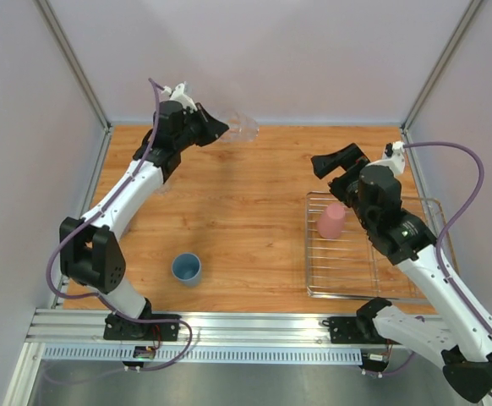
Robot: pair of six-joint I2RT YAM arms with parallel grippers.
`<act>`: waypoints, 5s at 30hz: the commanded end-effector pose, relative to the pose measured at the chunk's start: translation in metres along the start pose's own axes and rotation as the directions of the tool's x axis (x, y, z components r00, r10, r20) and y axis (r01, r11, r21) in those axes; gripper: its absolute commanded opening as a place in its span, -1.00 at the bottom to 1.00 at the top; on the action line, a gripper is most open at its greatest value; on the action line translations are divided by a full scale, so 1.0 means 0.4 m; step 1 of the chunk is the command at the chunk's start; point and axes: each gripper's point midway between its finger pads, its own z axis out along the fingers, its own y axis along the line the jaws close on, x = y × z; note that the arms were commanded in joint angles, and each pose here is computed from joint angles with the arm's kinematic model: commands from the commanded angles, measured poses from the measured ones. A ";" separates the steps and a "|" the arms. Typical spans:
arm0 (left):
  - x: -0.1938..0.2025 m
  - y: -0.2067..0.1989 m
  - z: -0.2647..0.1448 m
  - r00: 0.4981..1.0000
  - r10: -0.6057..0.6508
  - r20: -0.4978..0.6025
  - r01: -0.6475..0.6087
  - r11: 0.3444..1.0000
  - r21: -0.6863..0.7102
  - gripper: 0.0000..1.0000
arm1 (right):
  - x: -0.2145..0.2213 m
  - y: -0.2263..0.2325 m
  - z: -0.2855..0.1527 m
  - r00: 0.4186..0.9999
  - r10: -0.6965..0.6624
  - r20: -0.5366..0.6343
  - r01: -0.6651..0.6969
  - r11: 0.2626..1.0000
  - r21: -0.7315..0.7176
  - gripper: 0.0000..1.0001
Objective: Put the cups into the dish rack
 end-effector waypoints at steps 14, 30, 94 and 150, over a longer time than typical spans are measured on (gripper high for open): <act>-0.126 -0.408 -0.242 0.925 -0.063 0.374 -0.143 0.854 0.499 -1.00 | -0.035 0.356 0.078 0.855 0.472 -0.215 -0.518 0.766 -0.380 1.00; -0.085 -0.489 -0.264 0.879 0.026 0.475 -0.295 0.814 0.501 -1.00 | -0.019 0.449 0.110 0.742 0.585 -0.327 -0.670 0.628 -0.396 1.00; 0.031 -0.268 -0.420 0.836 0.412 0.363 -0.486 0.862 0.140 1.00 | -0.115 -0.562 0.031 0.819 -0.507 0.269 0.147 0.639 0.755 -0.99; 0.050 -0.252 -0.409 0.830 0.436 0.348 -0.504 0.853 0.135 1.00 | -0.089 -0.547 0.044 0.656 -0.717 0.236 0.101 0.394 0.913 0.96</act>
